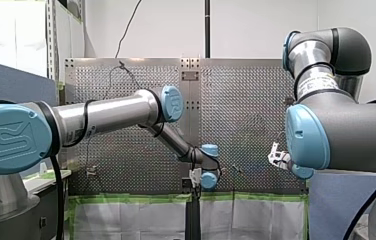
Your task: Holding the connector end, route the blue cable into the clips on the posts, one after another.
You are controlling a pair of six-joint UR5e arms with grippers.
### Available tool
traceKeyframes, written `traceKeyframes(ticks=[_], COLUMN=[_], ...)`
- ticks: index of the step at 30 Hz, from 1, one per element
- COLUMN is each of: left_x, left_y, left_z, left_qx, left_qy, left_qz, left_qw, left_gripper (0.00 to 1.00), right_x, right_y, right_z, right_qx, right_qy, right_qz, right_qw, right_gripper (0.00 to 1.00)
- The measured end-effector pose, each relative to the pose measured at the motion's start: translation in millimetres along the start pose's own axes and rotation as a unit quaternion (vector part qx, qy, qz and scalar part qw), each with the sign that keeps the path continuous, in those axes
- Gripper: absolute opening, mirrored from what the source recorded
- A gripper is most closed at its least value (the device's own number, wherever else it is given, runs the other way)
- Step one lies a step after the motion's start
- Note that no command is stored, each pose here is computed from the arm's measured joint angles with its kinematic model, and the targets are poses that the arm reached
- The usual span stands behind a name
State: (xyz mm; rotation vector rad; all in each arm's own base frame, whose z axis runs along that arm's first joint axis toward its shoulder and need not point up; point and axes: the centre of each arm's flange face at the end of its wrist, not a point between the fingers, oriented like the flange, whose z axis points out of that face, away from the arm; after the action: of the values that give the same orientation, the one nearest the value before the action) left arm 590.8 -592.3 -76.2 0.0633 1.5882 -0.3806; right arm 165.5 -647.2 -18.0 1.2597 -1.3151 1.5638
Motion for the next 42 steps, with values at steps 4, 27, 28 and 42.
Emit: traceKeyframes(ticks=[4,27,28,42], left_x=[2.5,9.3,6.6,-13.4], left_y=[-3.8,-19.7,-21.8,-47.3], left_z=[-3.2,-25.6,-25.6,-46.3], left_qx=[0.012,0.046,0.05,0.047], left_qy=[0.012,0.082,0.082,0.107], left_qz=[0.003,0.105,0.108,0.163], left_qw=[0.9999,0.9901,0.9894,0.9797], left_gripper=[0.23,1.0,1.0,1.0], right_x=[-0.4,-5.5,-5.7,-18.7], right_y=[-0.7,-10.6,-10.9,-9.2], right_z=[0.1,-1.5,-1.6,-5.8], right_qx=[0.002,0.023,0.024,0.023], right_qy=[0.0,-0.011,-0.011,-0.023], right_qz=[0.0,-0.001,-0.0011,0.0012], right_qw=[1.0,0.9997,0.9997,0.9995], right_gripper=[0.0,0.0,0.0,0.0])
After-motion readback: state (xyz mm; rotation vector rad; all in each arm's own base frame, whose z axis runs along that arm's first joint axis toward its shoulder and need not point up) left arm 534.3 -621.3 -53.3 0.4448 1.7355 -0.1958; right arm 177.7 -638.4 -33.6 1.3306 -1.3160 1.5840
